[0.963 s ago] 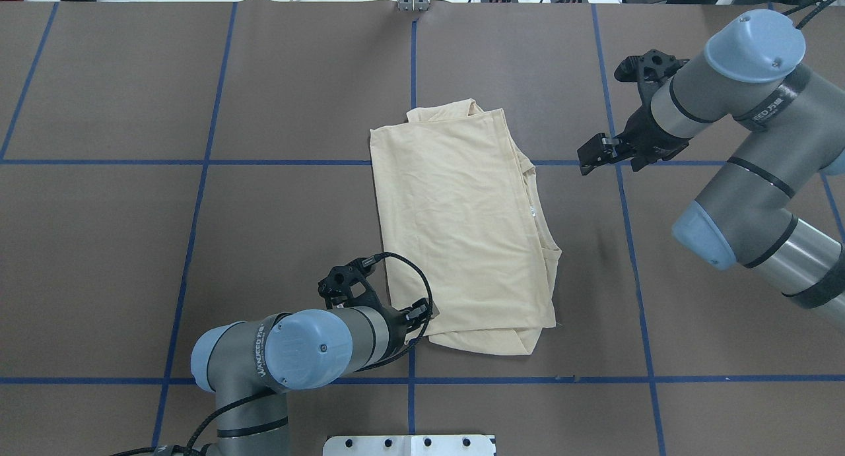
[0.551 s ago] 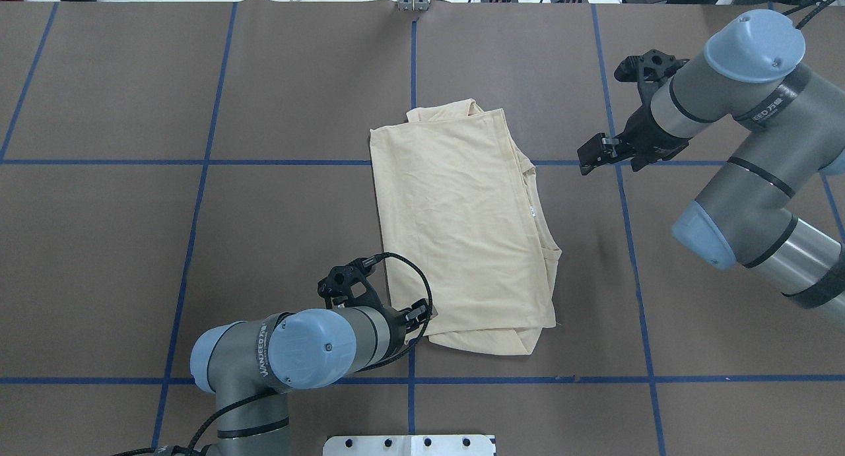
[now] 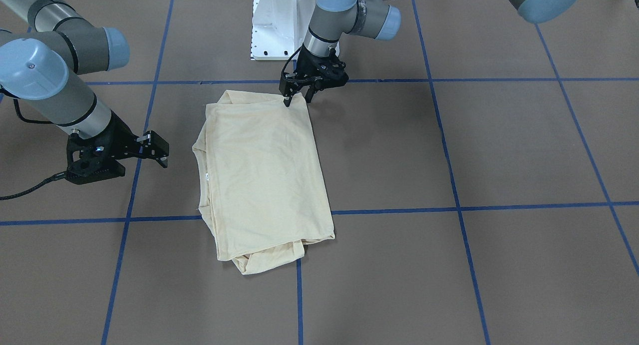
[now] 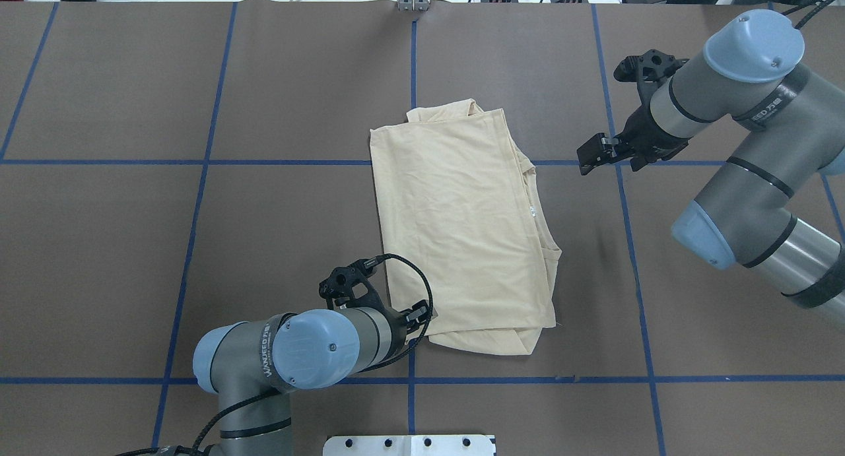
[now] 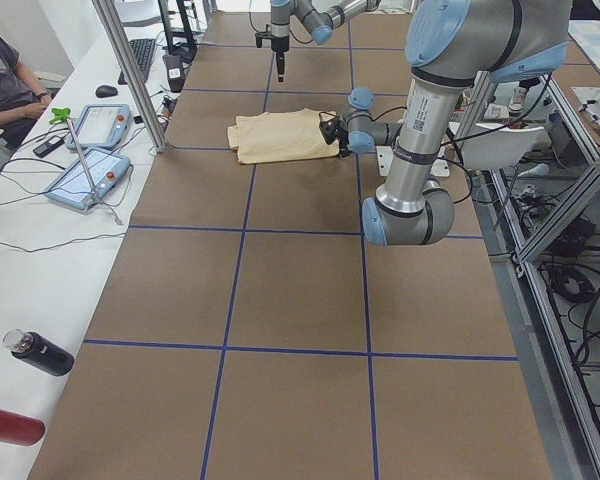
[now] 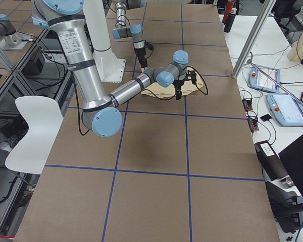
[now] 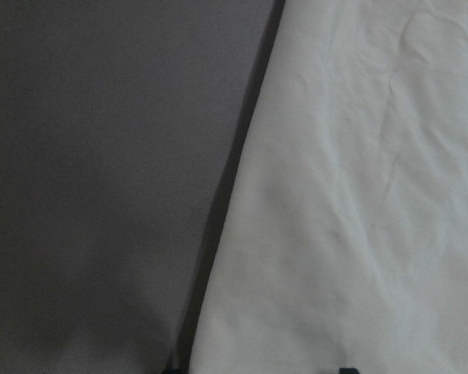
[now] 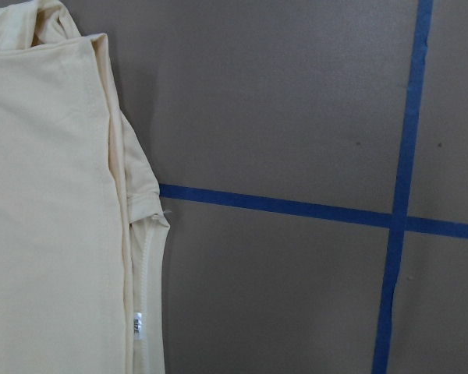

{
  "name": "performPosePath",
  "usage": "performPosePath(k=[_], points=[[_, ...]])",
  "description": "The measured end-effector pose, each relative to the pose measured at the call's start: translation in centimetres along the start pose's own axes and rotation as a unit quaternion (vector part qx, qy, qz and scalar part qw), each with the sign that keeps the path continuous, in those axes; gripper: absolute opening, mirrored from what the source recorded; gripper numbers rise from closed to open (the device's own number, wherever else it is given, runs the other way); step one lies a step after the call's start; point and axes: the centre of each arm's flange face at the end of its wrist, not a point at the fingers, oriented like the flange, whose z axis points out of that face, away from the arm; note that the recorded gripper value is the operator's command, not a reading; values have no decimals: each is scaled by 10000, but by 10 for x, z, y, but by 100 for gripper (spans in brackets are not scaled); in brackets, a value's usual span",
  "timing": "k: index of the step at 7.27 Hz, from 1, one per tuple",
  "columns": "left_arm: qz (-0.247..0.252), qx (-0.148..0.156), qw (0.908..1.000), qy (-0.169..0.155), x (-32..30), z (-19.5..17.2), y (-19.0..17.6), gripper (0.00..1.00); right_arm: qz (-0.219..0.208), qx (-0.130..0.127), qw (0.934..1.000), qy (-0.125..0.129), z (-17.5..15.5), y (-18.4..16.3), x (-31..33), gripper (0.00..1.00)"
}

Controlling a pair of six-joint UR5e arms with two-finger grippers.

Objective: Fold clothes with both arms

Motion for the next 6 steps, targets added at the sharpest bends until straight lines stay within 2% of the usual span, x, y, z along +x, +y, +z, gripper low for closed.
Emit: performPosePath(k=[1, 5, 6], points=[[3, 0, 10000, -17, 0, 0, 1, 68, 0, -3, 10000, 1, 0, 0, 0, 100], [6, -5, 10000, -26, 1, -1, 2, 24, 5, -9, 10000, 7, 1, -1, 0, 100], [6, -13, 10000, -14, 1, -3, 2, 10, 6, -11, 10000, 9, 2, -1, 0, 100]])
